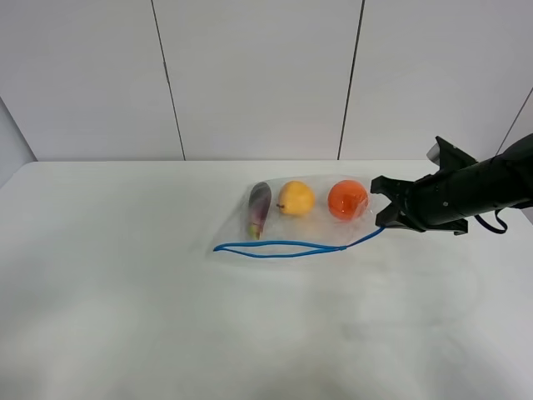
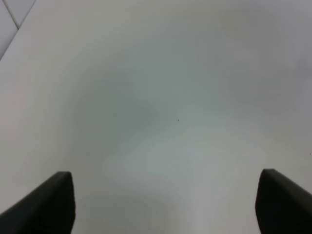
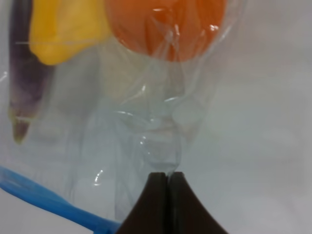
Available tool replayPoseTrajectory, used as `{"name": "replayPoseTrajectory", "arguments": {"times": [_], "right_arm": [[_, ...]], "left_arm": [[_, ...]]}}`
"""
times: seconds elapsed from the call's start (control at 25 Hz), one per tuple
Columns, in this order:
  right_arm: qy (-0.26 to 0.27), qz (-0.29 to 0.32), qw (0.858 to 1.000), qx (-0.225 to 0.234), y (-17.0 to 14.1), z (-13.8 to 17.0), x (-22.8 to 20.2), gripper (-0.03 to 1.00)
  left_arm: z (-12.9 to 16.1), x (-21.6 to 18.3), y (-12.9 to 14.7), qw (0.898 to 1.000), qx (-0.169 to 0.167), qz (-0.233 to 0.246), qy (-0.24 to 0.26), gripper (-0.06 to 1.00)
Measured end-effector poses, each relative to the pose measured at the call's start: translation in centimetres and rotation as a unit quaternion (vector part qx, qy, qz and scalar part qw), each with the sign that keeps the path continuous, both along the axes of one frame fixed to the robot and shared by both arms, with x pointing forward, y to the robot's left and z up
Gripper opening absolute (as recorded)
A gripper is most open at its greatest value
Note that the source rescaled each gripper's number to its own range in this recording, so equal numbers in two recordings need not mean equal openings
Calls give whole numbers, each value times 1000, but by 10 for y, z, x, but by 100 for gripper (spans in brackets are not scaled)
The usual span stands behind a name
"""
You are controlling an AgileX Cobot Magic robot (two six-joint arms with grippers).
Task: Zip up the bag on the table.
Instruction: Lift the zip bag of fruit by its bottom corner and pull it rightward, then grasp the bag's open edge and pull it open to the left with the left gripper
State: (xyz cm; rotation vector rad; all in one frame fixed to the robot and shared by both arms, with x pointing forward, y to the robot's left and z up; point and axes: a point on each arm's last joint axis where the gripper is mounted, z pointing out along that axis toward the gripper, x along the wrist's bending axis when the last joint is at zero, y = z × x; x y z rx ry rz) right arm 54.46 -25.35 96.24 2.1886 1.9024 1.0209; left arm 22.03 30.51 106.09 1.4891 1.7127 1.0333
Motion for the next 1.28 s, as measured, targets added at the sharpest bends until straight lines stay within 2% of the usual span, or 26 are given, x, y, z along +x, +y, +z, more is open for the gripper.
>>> {"name": "replayPoseTrajectory", "arguments": {"times": [0.28, 0.64, 0.76, 0.92, 1.04, 1.28], "right_arm": [[-22, 0, 1000, 1, 0, 14, -3, 0], [-28, 10, 1000, -6, 0, 15, -3, 0], [-29, 10, 1000, -6, 0, 15, -3, 0], [-29, 10, 1000, -6, 0, 15, -3, 0], [-30, 11, 999, -7, 0, 15, -3, 0], [-33, 16, 999, -12, 0, 15, -3, 0]], "left_arm": [[0, 0, 0, 1000, 0, 0, 0, 100], [1, 0, 0, 1000, 8, -5, -1, 100], [5, -1, 0, 1000, 16, -8, -13, 100], [23, -4, -1, 997, 22, -12, -68, 100], [32, 2, -1, 997, 23, -13, -74, 100], [69, 68, 5, 998, 23, -19, -53, 100]]}}
